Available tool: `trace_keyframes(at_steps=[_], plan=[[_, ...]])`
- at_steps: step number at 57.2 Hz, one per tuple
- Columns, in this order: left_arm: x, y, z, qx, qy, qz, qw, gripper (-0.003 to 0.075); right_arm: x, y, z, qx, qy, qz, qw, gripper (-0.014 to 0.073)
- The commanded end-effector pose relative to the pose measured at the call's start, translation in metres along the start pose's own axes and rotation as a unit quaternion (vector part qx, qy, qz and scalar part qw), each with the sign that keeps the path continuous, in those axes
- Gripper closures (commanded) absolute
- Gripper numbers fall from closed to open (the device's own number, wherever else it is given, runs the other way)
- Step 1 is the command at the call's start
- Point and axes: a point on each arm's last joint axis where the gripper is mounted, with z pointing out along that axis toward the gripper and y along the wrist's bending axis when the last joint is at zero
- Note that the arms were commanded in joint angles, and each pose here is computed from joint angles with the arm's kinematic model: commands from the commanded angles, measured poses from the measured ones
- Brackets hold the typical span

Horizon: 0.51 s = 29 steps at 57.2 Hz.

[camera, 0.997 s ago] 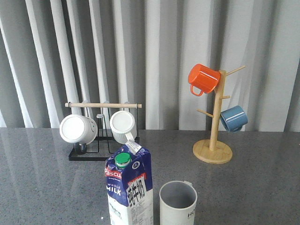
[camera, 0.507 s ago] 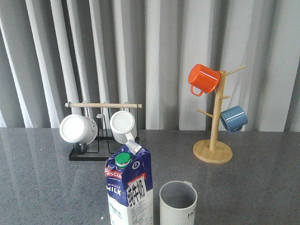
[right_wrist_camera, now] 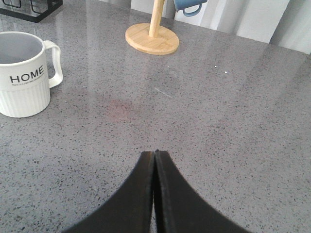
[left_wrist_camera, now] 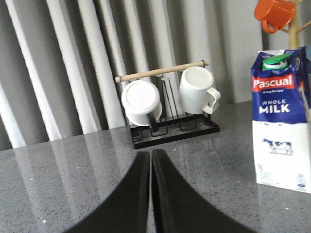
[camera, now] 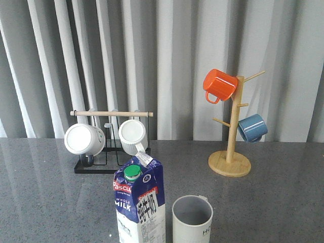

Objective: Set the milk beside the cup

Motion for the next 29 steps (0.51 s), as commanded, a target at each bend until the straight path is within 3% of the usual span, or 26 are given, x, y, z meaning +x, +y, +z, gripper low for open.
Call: trace_keyframes(at_steps=[1,14,29], plan=[[0.005,0.0,-0.009,-0.023,-0.072,-0.007,0.997,0.0727,-0.013,-0.002,-0.004,0.003,-0.043,-0.007,0.999,0.0604],[0.015,0.008,-0.013,-0.09,-0.014,-0.011,0.996,0.0727,-0.013,-0.002,-0.003,0.003,-0.042,-0.007,0.999,0.0604],[0.014,0.008,-0.013,-0.095,-0.02,-0.032,0.995,0.0727,-0.013,-0.002,-0.003,0.003,-0.042,-0.007,0.999,0.0604]])
